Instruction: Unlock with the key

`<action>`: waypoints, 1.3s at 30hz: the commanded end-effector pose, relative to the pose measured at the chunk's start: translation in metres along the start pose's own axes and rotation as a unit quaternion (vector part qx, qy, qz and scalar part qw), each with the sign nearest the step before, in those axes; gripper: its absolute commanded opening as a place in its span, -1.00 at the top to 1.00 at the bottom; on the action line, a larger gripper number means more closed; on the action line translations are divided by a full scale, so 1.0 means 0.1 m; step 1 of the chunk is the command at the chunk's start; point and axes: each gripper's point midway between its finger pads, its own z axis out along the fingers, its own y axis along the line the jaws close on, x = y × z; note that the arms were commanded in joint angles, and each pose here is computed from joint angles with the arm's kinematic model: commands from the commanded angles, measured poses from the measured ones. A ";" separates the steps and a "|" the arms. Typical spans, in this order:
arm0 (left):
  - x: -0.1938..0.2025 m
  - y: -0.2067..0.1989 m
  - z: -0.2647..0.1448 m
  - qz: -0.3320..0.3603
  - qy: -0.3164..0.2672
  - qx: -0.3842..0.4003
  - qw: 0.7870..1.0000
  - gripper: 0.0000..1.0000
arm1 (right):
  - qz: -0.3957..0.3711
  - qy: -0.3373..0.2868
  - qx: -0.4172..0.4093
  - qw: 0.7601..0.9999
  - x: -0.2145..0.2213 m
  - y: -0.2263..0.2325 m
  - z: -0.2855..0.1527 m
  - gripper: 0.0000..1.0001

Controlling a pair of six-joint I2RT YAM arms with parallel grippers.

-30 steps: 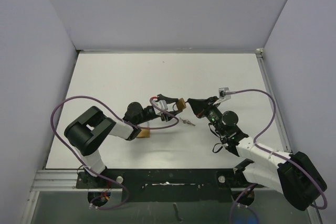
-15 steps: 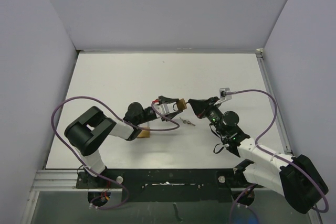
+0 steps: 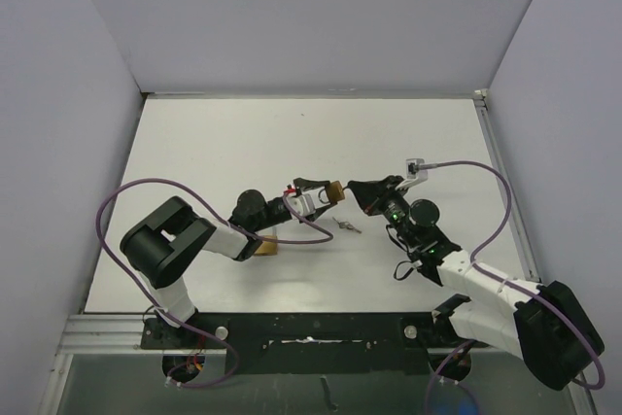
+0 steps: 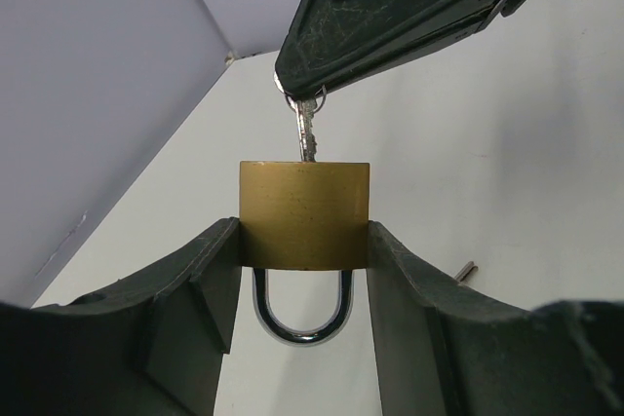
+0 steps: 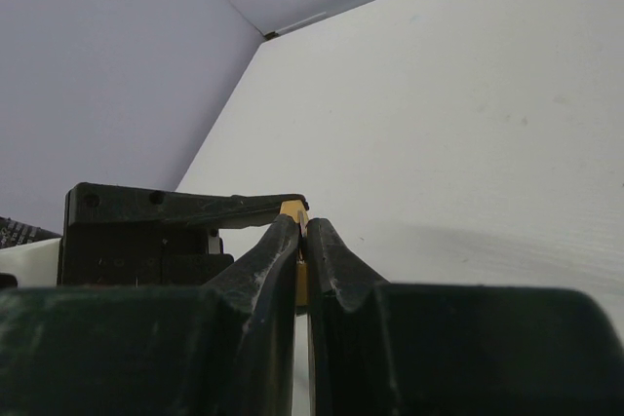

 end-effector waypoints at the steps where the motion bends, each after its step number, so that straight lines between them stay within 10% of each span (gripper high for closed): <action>1: -0.59 0.18 0.17 0.074 -0.094 -0.023 0.993 1.00 | 0.022 0.020 0.035 0.999 0.05 -0.09 0.07 1.00; 27: -0.33 0.26 0.10 0.041 -0.057 -0.064 0.995 1.00 | -0.008 -0.029 0.063 0.998 -0.28 -0.24 -0.11 1.00; 39: -0.17 0.42 -0.39 -0.077 -0.017 -0.119 0.990 1.00 | -0.076 0.053 0.079 0.992 -0.16 -0.53 0.12 1.00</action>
